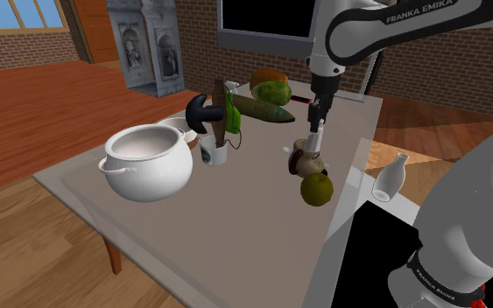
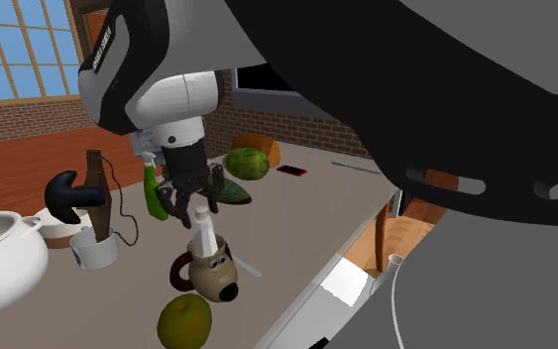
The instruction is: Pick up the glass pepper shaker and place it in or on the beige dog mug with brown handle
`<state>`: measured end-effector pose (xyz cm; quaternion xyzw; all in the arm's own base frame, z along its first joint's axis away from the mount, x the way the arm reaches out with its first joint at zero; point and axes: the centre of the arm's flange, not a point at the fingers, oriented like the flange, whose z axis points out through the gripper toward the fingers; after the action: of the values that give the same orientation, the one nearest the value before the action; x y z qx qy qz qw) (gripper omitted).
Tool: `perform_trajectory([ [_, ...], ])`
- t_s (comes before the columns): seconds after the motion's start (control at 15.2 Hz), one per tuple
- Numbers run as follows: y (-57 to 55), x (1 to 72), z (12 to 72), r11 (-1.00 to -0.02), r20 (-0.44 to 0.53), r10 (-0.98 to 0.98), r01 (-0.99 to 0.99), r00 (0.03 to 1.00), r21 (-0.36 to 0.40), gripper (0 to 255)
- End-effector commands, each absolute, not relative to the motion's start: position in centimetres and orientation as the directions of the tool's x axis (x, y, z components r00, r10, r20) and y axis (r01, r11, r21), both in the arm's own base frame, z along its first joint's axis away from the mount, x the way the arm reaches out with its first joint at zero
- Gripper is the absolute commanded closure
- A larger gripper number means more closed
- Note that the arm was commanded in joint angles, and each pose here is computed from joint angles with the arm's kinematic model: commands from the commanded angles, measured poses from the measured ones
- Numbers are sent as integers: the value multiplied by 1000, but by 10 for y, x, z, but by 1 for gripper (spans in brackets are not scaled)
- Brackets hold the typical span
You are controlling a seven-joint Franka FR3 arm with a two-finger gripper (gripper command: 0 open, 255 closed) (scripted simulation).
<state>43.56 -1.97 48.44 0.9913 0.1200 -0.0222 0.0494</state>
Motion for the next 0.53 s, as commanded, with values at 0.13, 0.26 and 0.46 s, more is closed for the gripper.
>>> perform_trajectory([
  [0.13, -20, 436, 484, -966, -57, 236, 240, 970, 92, 0],
  [0.26, -20, 436, 484, -966, -57, 236, 240, 970, 92, 0],
  [0.46, -16, 437, 523, -966, -57, 236, 240, 970, 92, 0],
])
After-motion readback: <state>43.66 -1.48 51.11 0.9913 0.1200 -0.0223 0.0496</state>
